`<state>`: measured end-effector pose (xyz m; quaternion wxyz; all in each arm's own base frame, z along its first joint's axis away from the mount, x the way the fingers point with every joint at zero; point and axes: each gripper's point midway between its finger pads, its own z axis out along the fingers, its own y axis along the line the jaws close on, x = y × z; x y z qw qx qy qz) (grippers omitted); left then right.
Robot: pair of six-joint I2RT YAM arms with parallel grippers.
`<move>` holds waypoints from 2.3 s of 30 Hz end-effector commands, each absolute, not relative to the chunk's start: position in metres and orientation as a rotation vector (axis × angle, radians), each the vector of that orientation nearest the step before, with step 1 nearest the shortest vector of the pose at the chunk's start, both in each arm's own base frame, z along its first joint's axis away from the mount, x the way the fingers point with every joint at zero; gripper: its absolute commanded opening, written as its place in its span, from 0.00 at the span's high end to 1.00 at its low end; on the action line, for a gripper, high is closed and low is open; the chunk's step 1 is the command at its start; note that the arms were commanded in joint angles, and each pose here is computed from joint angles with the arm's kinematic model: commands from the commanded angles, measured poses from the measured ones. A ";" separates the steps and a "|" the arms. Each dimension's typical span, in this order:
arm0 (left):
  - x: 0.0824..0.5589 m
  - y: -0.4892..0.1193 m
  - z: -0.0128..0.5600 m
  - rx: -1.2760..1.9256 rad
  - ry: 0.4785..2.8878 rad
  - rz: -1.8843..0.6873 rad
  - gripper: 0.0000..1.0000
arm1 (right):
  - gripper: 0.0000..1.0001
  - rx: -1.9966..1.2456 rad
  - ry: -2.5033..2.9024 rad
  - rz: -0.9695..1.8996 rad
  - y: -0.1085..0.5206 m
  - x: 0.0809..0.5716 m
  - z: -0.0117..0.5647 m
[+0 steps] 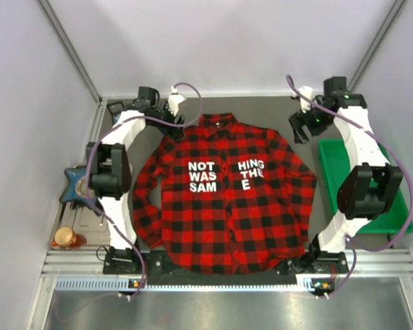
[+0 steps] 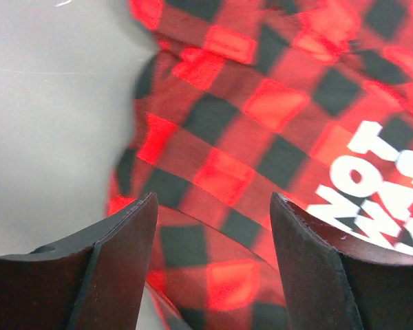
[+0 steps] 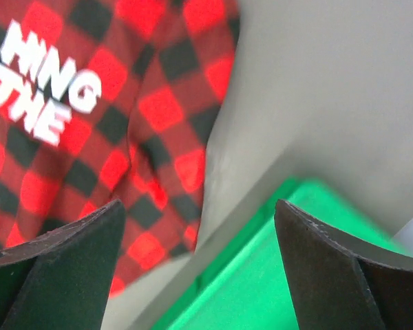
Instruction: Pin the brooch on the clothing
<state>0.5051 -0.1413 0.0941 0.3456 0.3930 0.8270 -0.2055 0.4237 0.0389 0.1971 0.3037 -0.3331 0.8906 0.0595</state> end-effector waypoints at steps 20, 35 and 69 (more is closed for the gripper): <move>0.365 -0.175 0.221 0.909 1.925 -0.874 0.25 | 0.39 -0.588 2.884 0.168 -0.026 0.350 0.061; 0.362 -0.174 0.224 0.910 1.909 -0.859 0.25 | 1.00 -0.610 2.728 0.472 0.040 0.343 0.111; 0.349 -0.172 0.210 0.893 1.943 -0.878 0.25 | 0.33 -1.496 2.730 0.569 0.028 0.149 0.092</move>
